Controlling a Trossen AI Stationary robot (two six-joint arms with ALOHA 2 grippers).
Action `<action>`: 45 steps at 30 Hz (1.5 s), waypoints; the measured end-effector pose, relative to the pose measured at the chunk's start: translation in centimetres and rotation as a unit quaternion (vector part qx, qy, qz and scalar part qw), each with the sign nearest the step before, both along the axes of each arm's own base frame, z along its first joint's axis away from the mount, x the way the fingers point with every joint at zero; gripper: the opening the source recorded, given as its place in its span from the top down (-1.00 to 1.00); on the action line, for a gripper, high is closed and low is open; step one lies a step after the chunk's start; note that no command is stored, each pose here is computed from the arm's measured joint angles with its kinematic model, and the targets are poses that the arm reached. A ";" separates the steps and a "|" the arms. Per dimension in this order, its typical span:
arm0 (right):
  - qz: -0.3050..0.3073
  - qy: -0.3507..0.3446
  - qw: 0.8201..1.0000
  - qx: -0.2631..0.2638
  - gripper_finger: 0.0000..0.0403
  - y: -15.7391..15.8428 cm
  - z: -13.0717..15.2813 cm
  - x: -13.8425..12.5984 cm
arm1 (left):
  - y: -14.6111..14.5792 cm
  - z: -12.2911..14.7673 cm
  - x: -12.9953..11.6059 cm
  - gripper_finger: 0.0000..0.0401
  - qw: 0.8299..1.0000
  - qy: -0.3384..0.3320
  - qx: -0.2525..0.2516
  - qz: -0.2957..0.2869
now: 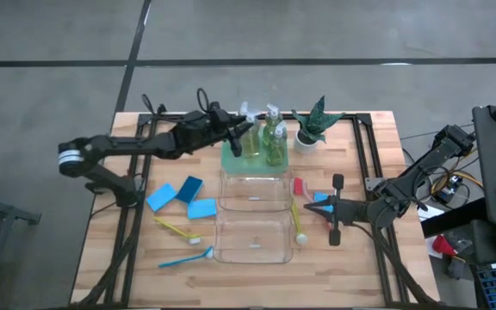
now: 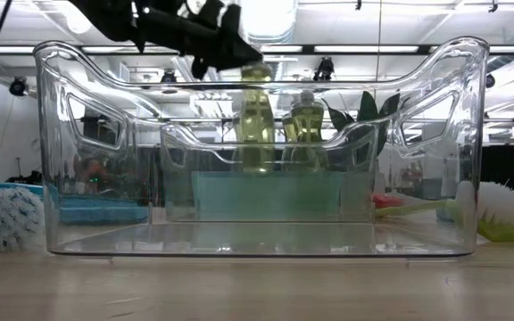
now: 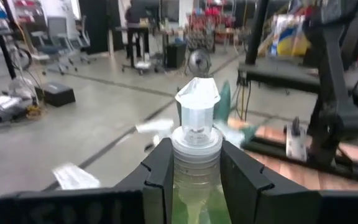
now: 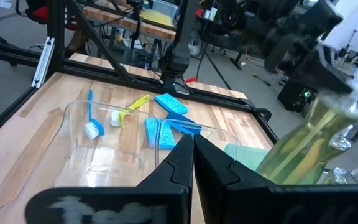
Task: Pick & Place Kitchen Sink Supplies
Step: Put the transparent soap dispenser into the blue bin
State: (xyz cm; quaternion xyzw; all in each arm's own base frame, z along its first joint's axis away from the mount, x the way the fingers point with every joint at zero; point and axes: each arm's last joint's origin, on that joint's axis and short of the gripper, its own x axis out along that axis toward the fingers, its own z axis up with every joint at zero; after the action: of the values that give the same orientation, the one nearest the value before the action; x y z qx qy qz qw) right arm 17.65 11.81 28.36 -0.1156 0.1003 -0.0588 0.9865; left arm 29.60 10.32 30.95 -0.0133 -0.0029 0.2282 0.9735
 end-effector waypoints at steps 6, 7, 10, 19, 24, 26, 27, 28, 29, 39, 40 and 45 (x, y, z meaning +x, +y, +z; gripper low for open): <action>-0.001 -0.002 1.000 0.008 0.96 0.0 0.0 0.0 | -0.2 -1.2 1.1 0.54 1.000 0.012 -0.003 -0.008; -0.001 -0.002 1.000 0.008 0.96 0.0 0.0 0.0 | -0.2 -1.5 1.3 0.54 1.000 0.015 -0.004 -0.009; -0.001 -0.002 1.000 0.008 0.96 0.0 0.0 0.0 | -0.3 -2.4 1.9 0.54 1.000 0.030 -0.006 -0.007; -0.001 -0.002 1.000 0.006 0.96 0.0 0.0 0.0 | -0.5 -3.9 2.9 0.55 0.999 0.051 -0.010 0.003; -0.001 -0.002 1.000 0.008 0.96 0.0 0.0 0.0 | -0.6 -4.1 2.9 0.50 0.998 0.060 -0.012 0.003; -0.001 -0.002 1.000 0.010 0.96 0.0 0.0 0.0 | -0.6 -4.2 2.9 0.48 0.998 0.067 -0.014 0.002; -0.001 -0.002 1.000 0.010 0.96 0.0 0.0 0.0 | -0.7 -4.3 2.9 0.48 0.997 0.071 -0.015 0.004; -0.001 -0.002 1.000 0.011 0.96 0.0 0.0 0.0 | -0.7 -4.4 2.9 0.48 0.997 0.074 -0.016 0.005; -0.001 -0.003 1.000 0.012 0.96 0.0 0.0 0.0 | -0.7 -4.4 2.9 0.48 0.997 0.075 -0.017 0.006; -0.003 -0.004 1.000 0.023 0.96 0.0 0.0 0.0 | -0.8 -4.9 2.7 0.39 0.996 0.079 -0.035 0.007; -0.003 -0.004 1.000 0.024 0.96 0.0 0.0 0.0 | -0.8 -5.0 2.7 0.39 0.996 0.080 -0.036 0.007; -0.003 -0.004 1.000 0.024 0.96 0.0 0.0 0.0 | -0.9 -5.0 2.7 0.35 0.996 0.074 -0.053 0.007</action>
State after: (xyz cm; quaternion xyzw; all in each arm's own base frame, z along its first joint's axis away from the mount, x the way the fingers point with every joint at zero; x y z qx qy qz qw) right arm 17.66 11.83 28.36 -0.0915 0.0985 -0.0599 0.9891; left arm 32.29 9.42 25.94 -0.0481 0.0813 0.2354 0.9673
